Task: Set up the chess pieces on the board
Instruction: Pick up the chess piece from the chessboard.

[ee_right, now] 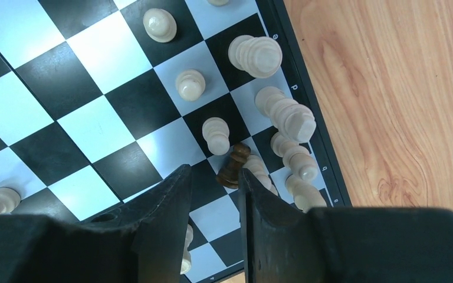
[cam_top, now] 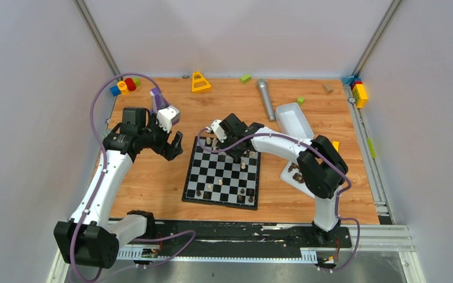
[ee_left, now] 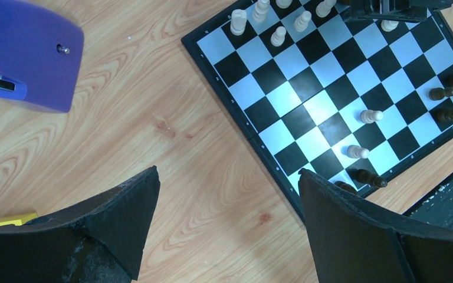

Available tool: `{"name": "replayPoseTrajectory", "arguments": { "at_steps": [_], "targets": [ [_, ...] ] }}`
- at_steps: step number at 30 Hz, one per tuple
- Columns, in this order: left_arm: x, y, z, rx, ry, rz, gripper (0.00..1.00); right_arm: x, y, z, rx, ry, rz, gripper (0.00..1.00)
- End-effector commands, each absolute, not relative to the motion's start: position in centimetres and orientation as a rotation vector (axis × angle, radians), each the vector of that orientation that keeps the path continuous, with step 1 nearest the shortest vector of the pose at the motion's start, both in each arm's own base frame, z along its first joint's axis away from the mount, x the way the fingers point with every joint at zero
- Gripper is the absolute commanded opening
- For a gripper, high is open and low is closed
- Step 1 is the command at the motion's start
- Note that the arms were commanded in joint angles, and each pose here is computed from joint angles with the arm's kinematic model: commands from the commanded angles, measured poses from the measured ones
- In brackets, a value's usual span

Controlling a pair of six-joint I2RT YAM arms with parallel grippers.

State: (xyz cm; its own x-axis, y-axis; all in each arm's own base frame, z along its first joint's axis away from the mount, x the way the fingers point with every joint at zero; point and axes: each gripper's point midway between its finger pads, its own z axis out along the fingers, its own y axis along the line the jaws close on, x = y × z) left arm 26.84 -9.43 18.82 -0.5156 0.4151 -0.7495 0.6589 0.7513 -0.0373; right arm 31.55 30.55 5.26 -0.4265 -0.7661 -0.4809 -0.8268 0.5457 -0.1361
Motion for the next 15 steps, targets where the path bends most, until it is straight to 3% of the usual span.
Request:
{"name": "replayPoseTrajectory", "arguments": {
  "at_steps": [1,15],
  "targets": [
    [27.2,-9.5,19.2,0.821,2.146,-0.412,0.95,33.6,31.5,6.3,-1.239,2.240,0.143,0.36],
    [26.8,-9.6,19.0,0.836,2.150,-0.421,0.95,33.2,31.0,4.7,-1.261,2.273,0.123,0.30]
  ]
}}
